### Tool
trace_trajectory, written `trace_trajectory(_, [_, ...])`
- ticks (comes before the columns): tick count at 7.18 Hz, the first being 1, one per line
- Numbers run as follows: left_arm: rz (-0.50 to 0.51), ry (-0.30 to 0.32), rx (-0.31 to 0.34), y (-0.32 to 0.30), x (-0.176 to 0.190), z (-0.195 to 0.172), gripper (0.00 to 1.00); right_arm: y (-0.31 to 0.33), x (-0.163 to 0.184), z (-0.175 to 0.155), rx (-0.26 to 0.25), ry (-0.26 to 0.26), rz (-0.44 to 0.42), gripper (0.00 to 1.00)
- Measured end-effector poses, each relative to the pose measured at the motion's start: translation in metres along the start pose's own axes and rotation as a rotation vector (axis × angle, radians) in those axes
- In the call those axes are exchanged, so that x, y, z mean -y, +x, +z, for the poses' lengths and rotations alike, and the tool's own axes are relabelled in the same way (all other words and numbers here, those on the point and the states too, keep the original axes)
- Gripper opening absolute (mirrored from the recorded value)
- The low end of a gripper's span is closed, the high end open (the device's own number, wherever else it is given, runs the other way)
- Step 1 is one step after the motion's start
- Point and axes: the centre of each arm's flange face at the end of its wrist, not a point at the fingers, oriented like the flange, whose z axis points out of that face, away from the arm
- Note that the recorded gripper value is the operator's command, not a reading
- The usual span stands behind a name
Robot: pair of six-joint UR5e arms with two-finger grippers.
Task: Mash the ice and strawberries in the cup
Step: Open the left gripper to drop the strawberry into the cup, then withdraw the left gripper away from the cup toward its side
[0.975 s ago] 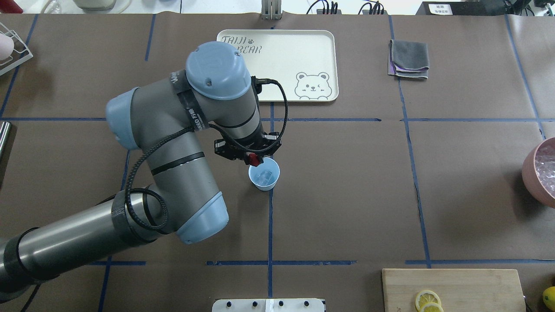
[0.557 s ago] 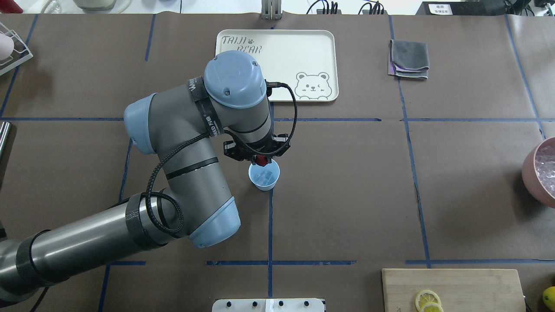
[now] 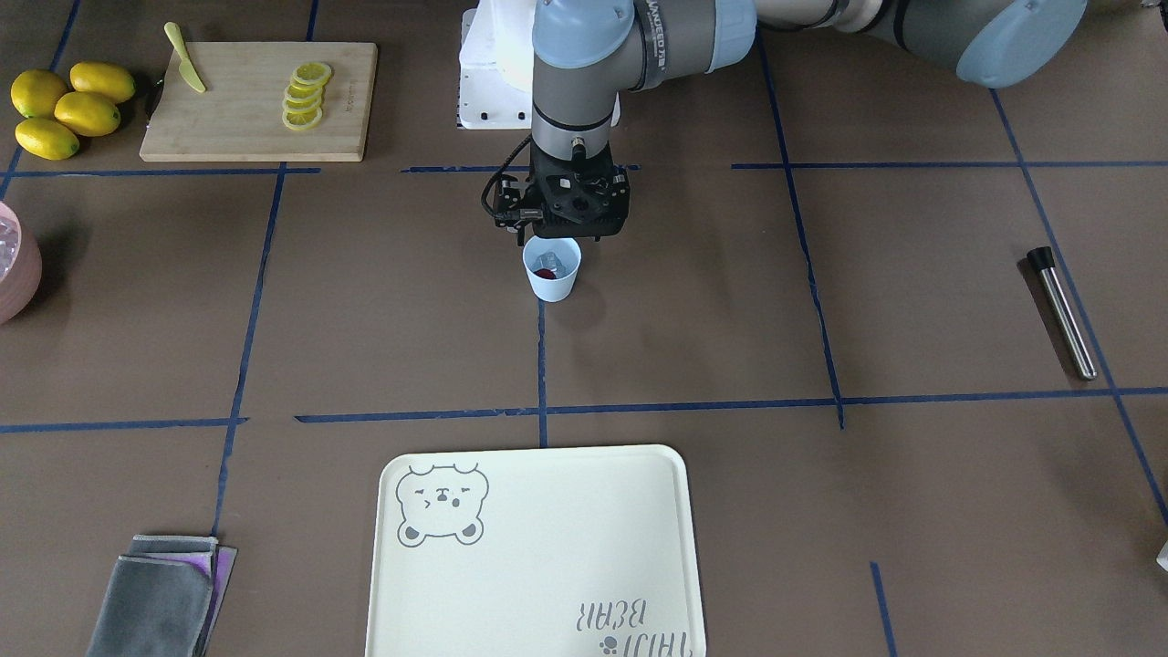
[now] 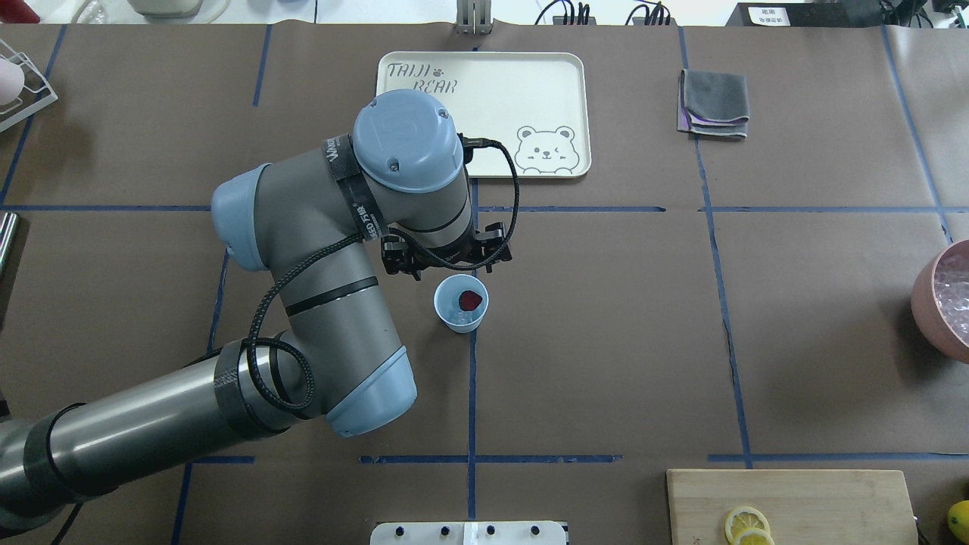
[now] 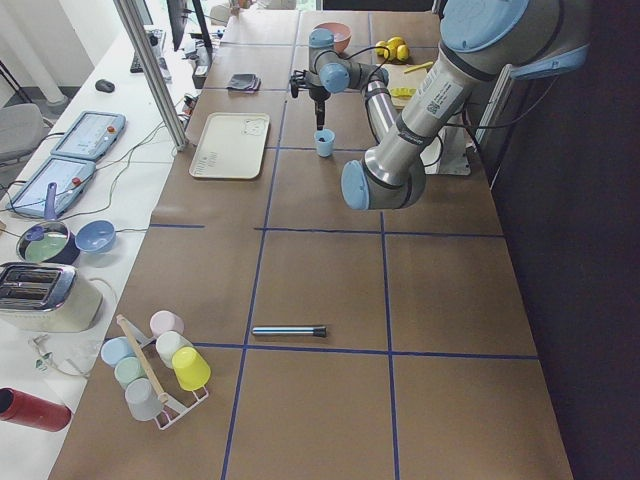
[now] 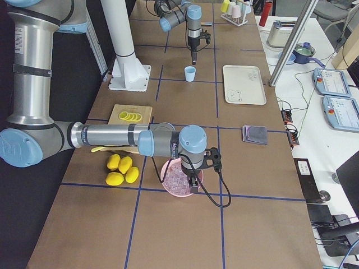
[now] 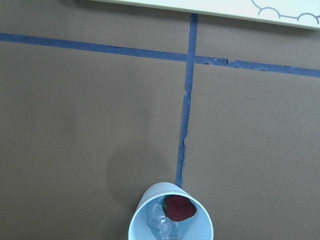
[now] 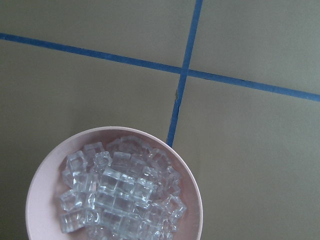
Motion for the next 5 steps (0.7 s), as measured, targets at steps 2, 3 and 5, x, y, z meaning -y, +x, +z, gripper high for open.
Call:
trace_trajectory(2, [0.100, 0.002, 0.042, -0.073, 0.004, 0.006, 1.00, 0.000, 0.000, 0.000, 0.000, -0.001, 0.000, 1.00])
trace_trajectory(3, [0.161, 0.001, 0.064, -0.129, 0.016, -0.002, 1.00, 0.001, -0.001, 0.001, 0.000, -0.002, 0.001, 1.00])
trace_trajectory(5, [0.270, -0.019, 0.119, -0.267, 0.055, -0.027, 1.00, 0.001, -0.002, 0.002, 0.000, -0.004, 0.002, 1.00])
